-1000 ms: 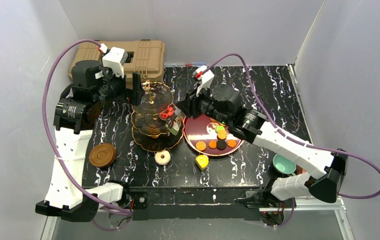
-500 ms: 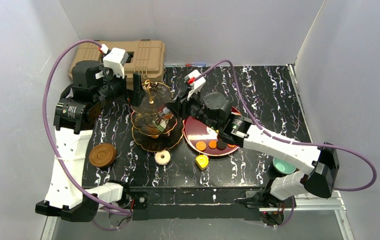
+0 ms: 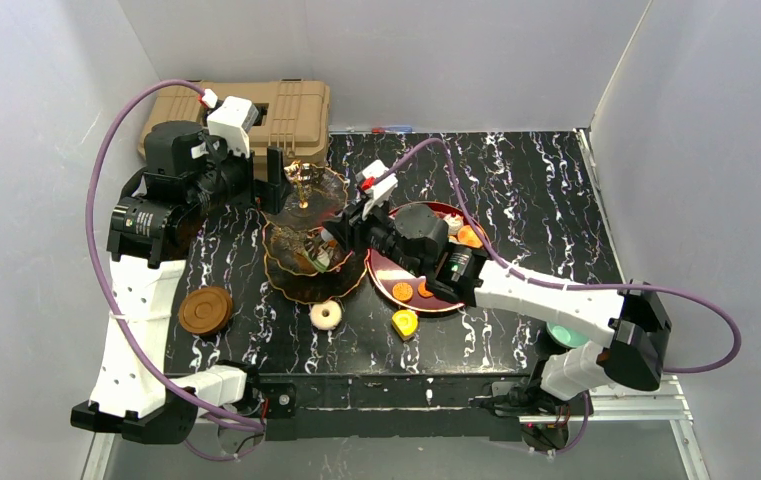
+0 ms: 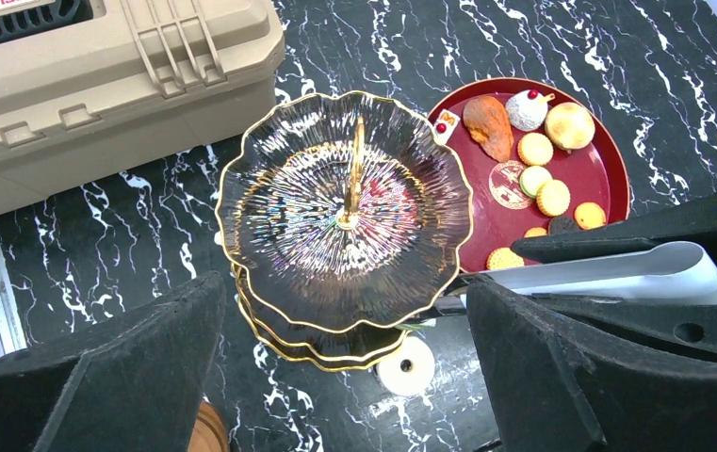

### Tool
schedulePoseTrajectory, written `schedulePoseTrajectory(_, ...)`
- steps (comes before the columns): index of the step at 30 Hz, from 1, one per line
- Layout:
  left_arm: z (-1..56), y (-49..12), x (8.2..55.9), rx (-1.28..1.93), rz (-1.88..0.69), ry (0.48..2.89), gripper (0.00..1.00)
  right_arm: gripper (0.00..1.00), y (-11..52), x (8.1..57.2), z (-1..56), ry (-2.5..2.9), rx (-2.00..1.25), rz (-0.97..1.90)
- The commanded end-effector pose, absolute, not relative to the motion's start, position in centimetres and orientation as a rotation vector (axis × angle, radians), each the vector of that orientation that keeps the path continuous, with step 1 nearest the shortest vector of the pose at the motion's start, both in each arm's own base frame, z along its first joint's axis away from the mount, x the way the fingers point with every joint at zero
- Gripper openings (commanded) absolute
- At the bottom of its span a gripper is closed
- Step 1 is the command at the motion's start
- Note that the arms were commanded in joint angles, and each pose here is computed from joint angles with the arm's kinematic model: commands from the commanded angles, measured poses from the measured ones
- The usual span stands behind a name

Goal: Serve the afternoon tea
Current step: Place the desert on the desert table.

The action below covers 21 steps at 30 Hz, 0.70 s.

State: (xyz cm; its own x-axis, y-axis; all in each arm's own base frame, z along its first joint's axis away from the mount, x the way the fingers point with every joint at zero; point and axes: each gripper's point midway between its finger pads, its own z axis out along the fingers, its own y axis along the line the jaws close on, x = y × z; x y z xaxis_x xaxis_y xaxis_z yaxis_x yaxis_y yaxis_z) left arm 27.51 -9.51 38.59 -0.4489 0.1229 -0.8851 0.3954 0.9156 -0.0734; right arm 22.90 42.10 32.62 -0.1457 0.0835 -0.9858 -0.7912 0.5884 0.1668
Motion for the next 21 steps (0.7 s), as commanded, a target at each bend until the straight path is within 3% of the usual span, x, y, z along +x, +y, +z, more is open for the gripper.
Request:
schedulePoseTrajectory(1,39.8,-9.5,26.5,0.389,-0.340,1.995,0.98,0.40,41.2,23.1,37.1,1.414,-0.528,0.867)
schedulePoseTrajectory(6,40.1,-9.6,26.4,0.388,-0.350,1.988,0.98,0.49,40.6,23.1,37.7,1.414,-0.516,0.859)
schedulePoseTrajectory(21,39.9,-9.9,26.3,0.386,-0.370,1.994,0.98,0.50,38.5,22.5,41.0,1.361,-0.465,0.870)
